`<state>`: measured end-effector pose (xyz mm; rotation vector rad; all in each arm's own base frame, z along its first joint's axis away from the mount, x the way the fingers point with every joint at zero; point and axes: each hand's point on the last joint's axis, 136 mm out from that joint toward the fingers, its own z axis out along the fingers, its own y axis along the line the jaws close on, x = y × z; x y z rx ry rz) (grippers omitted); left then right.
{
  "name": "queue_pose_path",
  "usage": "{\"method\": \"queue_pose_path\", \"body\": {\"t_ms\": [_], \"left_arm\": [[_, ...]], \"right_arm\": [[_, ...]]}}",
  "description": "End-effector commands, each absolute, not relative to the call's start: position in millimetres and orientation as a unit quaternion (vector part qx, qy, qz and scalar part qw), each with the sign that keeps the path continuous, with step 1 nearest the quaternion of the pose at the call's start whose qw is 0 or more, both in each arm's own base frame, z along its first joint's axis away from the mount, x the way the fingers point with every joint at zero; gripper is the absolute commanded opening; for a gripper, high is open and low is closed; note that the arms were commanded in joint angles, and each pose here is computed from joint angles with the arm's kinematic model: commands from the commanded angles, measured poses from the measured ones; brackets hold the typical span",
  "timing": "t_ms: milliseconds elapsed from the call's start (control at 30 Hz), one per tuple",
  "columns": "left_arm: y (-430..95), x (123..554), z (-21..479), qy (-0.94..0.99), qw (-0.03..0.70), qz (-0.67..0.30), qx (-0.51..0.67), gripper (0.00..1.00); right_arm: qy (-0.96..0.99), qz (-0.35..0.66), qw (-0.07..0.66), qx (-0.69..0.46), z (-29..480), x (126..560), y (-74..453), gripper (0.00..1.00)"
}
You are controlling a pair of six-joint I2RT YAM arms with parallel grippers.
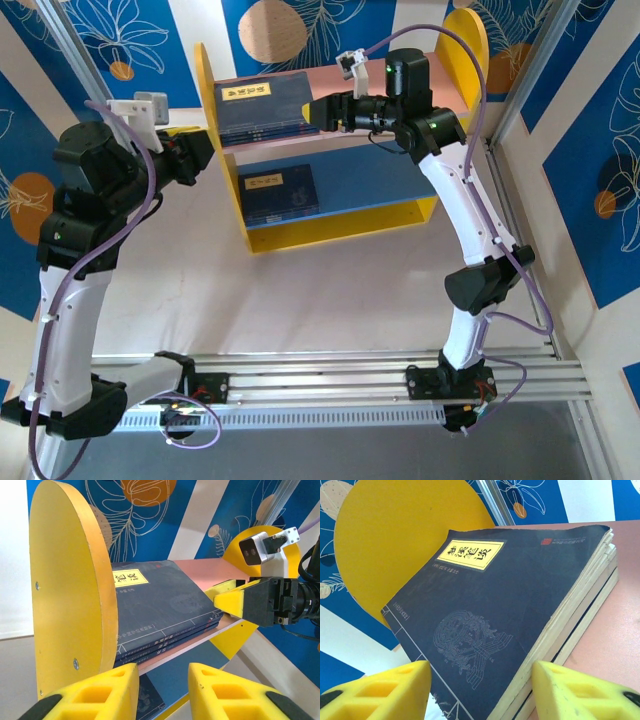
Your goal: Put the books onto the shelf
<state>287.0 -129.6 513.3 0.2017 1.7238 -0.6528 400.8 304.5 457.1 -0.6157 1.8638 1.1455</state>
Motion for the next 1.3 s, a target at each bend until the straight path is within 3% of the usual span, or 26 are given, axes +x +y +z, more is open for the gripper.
{"method": "queue_pose_path", "body": {"t_ms": [0,433,700,933,1100,1267], "left_arm": [[-123.3,281.4,516.9,0.74,0.611,-0.268,0.087,0.31],[-115.5,281.5,512.4,0.746,0.612,-0.253,0.07,0.35],[-92.3,281.9,486.0,0.764,0.614,-0.198,0.032,0.38],[-78.1,280.0,448.1,0.784,0.6,-0.156,0.016,0.48],[-73.7,282.4,428.0,0.804,0.579,-0.134,0.014,0.59],[-71.5,291.9,433.0,0.807,0.579,-0.114,0.019,0.62]], "right_arm": [[0.745,0.456,0.422,-0.246,460.7,392.3,295.8,0.57],[0.743,0.441,0.441,-0.241,467.8,377.9,275.3,0.57],[0.747,0.398,0.475,-0.24,459.2,339.0,243.2,0.58],[0.757,0.39,0.478,-0.216,421.0,296.2,218.6,0.6],[0.785,0.359,0.471,-0.182,382.1,275.2,196.3,0.69],[0.804,0.336,0.462,-0.163,357.6,258.7,179.3,0.8]]}}
